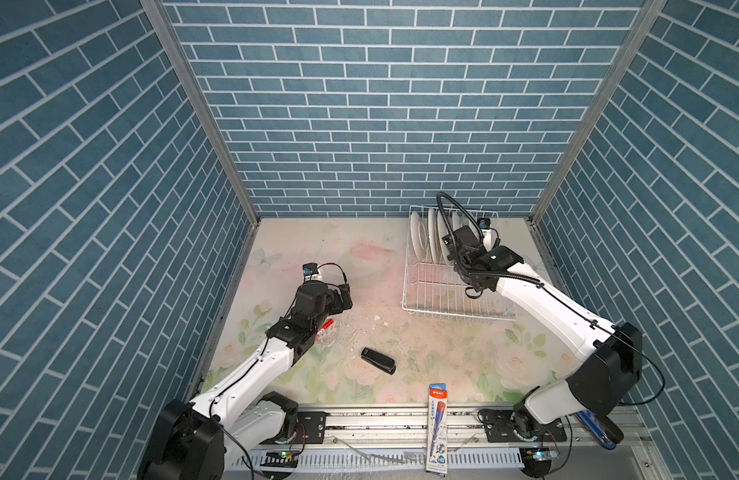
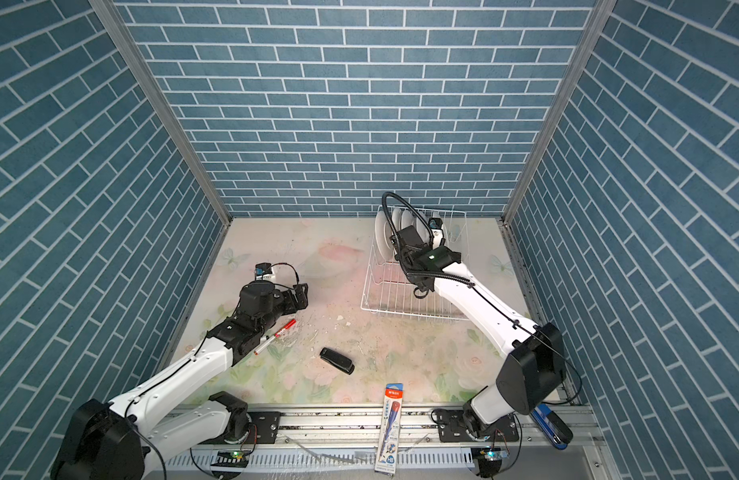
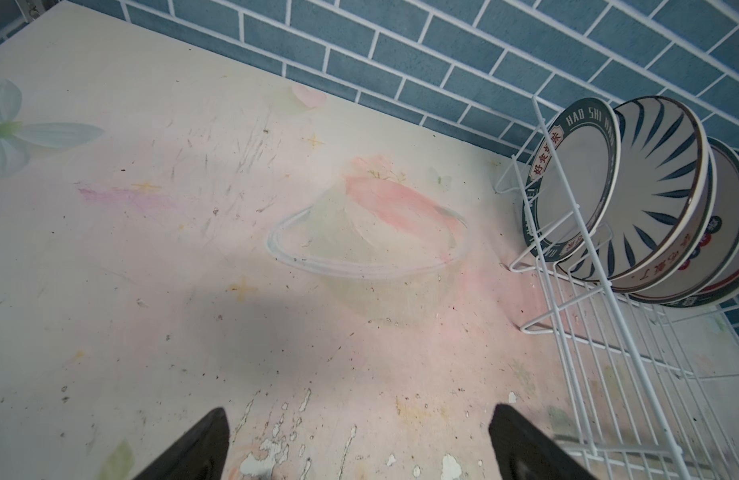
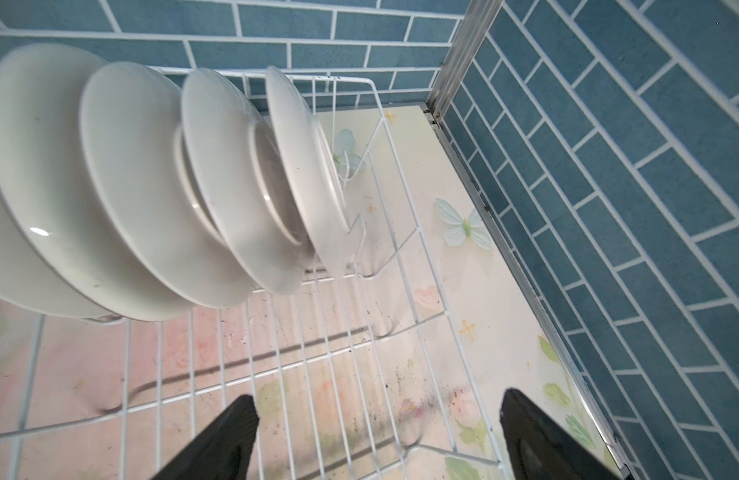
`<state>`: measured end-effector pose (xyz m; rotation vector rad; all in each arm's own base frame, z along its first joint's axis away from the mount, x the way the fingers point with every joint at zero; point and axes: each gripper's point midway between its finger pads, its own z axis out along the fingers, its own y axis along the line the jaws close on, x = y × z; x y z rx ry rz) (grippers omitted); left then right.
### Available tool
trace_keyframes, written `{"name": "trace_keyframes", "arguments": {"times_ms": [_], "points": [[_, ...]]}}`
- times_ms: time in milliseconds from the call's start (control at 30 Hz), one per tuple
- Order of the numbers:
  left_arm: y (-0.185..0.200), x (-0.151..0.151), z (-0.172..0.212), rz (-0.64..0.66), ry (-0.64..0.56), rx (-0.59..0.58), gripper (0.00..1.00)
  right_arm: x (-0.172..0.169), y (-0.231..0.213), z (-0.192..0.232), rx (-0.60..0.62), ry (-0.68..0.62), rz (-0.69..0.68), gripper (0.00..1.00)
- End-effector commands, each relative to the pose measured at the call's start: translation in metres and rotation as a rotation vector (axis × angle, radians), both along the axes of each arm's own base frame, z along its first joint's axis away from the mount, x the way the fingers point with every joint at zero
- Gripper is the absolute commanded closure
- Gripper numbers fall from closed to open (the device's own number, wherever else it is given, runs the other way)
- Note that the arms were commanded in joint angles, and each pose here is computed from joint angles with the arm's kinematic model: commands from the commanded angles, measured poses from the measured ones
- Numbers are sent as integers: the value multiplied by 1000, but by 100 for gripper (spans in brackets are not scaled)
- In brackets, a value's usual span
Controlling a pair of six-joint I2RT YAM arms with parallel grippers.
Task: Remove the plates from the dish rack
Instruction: 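Reach the right gripper over the rack toward the blue-striped plate while the left arm shifts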
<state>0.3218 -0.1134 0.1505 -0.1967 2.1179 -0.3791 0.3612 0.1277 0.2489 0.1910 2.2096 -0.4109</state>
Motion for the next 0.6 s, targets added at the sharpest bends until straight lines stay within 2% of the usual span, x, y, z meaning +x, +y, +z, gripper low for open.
{"name": "trace_keyframes", "arguments": {"times_ms": [0,133,333,567], "points": [[-10,0,1,-26,17,-22,0,4,12,20,-10,-70,-38,7],[-13,-2,1,-28,8,-18,0,18,48,21,-52,-84,-1,7],[-16,-4,1,-38,11,-13,0,42,91,22,-235,-90,44,8],[-17,-5,-1,-35,21,-16,0,69,131,3,-296,-58,105,14]]}}
